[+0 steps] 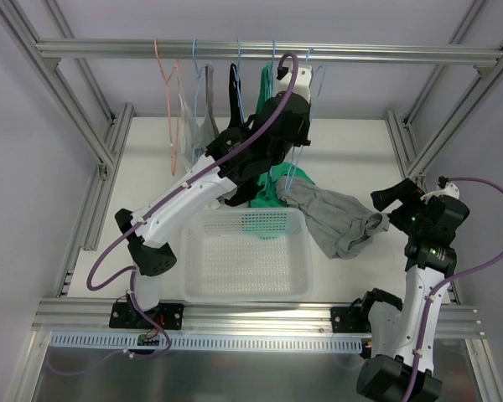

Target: Remove the tank top from the hanger

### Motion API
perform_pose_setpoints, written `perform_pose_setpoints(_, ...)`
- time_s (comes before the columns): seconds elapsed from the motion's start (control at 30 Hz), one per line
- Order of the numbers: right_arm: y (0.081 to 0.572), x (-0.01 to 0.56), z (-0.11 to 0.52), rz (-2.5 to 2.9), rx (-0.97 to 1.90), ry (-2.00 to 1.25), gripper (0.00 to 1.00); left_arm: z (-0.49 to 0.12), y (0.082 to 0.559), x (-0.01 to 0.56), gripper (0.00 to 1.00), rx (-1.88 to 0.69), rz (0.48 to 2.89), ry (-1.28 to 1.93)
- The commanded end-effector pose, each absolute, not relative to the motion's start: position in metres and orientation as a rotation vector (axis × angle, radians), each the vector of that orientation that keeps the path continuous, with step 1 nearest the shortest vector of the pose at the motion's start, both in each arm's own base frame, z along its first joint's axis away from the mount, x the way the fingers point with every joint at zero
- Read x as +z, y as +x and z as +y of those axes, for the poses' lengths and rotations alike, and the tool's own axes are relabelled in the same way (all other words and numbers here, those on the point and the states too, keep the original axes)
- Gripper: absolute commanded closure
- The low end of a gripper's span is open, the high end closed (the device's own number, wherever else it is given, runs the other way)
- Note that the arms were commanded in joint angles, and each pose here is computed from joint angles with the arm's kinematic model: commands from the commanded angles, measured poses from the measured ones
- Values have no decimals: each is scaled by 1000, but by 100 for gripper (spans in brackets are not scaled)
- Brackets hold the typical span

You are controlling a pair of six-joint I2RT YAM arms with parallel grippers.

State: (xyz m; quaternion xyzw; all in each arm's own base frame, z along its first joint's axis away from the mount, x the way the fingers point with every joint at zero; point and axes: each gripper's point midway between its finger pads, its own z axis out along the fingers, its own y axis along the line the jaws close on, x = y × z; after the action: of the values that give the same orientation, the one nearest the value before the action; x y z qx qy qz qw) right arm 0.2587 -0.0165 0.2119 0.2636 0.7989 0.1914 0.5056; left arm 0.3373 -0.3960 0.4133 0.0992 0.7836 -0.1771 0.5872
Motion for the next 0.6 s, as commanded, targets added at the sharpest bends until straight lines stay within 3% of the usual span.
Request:
perform_pose_setpoints(0.0, 262, 236, -13, 1879, 479, 578, 1, -393, 332, 452, 100, -503, 1760, 243)
perform_pose_setpoints(0.57, 262, 238, -7, 1875, 499, 544, 1, -404, 399, 427, 100, -499, 1757, 218)
